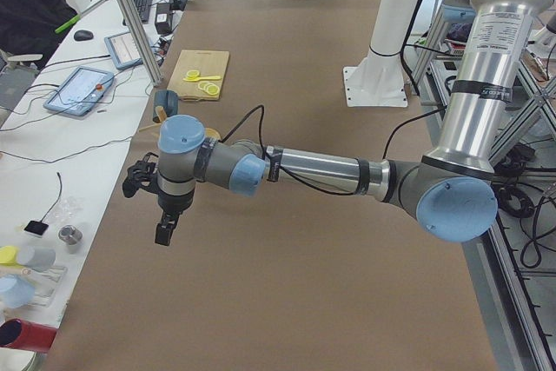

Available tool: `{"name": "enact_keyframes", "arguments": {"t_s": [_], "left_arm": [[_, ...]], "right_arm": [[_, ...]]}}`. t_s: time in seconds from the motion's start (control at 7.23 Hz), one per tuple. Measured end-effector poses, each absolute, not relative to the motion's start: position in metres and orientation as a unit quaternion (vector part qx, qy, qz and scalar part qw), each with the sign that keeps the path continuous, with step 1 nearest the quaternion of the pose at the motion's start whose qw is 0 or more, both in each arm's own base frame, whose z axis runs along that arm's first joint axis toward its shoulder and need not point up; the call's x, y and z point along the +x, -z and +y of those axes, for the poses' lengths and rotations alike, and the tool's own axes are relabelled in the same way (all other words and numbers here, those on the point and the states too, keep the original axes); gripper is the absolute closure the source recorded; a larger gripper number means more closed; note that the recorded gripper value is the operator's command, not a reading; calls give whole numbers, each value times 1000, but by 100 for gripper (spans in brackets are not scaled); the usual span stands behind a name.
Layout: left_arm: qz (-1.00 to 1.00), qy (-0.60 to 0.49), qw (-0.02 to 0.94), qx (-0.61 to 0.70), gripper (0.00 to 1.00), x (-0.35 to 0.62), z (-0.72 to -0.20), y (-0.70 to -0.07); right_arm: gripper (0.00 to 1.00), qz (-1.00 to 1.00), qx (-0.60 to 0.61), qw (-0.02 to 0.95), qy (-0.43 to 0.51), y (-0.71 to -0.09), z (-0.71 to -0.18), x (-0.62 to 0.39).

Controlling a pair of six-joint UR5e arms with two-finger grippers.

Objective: Hang cup on storage rack

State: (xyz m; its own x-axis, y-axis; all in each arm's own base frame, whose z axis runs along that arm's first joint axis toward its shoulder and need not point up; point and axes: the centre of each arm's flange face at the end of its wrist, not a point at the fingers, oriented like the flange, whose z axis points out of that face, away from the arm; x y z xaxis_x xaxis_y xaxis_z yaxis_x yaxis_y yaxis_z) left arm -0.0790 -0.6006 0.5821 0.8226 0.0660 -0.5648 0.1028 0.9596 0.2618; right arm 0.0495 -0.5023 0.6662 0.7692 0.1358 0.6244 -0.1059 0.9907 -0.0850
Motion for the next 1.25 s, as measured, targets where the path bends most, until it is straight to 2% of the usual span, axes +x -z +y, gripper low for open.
{"name": "enact_keyframes", "arguments": {"t_s": [0.28,0.69,1.25], "left_arm": [[319,13,941,115,2,-70,-602,-600],[387,39,917,87,2,-57,-599,-592],[396,42,914,82,2,-53,-598,-590]], "right_arm": [[0,-368,-23,926,-81,-669,-493,74],[0,-382,-29,919,-90,-671,-486,78],[0,-384,-4,920,-81,-643,-494,78]]}}
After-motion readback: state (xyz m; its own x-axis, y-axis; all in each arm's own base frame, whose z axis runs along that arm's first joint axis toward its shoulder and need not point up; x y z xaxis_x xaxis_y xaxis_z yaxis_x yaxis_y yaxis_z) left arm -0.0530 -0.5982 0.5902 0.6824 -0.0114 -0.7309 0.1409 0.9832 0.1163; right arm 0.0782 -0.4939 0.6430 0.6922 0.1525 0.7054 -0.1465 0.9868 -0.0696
